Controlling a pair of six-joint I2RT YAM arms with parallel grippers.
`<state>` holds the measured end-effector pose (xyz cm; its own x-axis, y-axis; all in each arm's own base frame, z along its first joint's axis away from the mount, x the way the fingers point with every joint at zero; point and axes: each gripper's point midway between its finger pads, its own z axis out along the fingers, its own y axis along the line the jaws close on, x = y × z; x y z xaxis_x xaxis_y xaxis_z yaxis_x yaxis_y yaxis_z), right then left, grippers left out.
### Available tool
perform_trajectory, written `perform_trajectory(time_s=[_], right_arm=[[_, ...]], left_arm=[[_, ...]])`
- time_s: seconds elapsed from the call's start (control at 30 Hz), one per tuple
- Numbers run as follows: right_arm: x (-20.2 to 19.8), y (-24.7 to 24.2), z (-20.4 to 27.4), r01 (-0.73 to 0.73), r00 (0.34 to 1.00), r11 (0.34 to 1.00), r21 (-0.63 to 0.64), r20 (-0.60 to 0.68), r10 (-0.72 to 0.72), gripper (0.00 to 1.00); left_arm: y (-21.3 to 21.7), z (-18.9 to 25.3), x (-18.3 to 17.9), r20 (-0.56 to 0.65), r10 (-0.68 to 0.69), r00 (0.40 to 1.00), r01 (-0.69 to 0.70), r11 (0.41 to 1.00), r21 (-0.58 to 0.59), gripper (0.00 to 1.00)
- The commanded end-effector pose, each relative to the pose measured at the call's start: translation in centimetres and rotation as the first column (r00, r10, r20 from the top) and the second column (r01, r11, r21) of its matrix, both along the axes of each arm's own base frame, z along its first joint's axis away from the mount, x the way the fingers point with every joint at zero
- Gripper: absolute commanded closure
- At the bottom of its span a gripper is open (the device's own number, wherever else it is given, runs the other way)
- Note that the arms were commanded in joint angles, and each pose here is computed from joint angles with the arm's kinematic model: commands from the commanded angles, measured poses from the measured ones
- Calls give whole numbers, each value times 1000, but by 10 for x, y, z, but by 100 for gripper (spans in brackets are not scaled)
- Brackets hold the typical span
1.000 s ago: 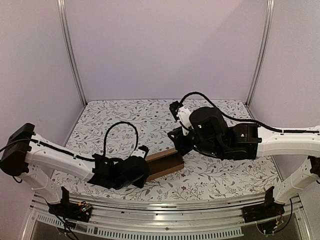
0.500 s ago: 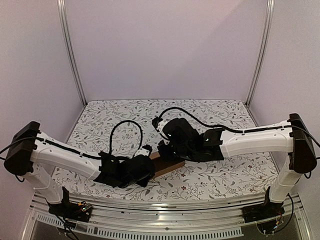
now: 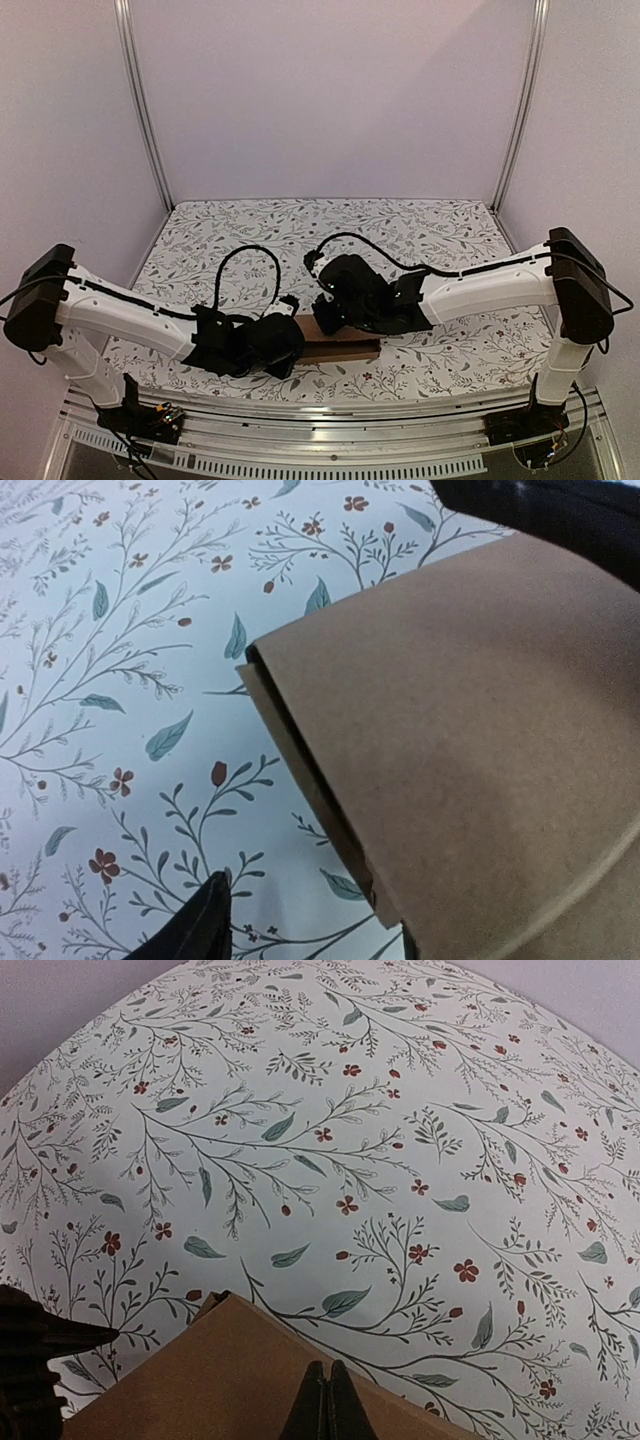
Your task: Fold the paper box
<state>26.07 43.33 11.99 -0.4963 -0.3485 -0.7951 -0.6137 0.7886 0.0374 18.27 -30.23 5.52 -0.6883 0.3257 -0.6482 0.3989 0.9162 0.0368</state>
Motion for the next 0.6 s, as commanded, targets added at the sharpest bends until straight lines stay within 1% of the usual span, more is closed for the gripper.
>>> perform_trajectory(time_s=[0.0,0.07,0.17,0.3,0.43,0.5,0.57], right_arm=[[-3,-7,-31,23,999,1000,-4,-48,-23,100],[-5,-12,-42,35,997,999,-11,-68,-36,100],[-8,-13,-50,55,996,998,14,-73,-54,100],[-14,-15,-58,88,995,996,-3,-36,-88,100],[-16,-19,-74,121,992,992,-26,-28,-122,100],[-15,-21,-77,133,991,991,-33,-19,-134,100],[-13,-24,-78,144,989,989,-40,-10,-144,100]], left_arm=[[7,-2,-14,-39,-12,999,12,1000,-8,41],[6,-1,-14,-39,-7,999,6,1000,-18,40],[1,0,-12,-37,-7,999,6,1000,-21,40],[-9,3,-9,-33,-13,999,12,1000,-24,39],[-18,11,-8,-29,-30,999,29,998,-50,37],[-21,16,-11,-36,-47,998,44,996,-74,29],[-22,21,-13,-42,-59,997,55,994,-97,25]])
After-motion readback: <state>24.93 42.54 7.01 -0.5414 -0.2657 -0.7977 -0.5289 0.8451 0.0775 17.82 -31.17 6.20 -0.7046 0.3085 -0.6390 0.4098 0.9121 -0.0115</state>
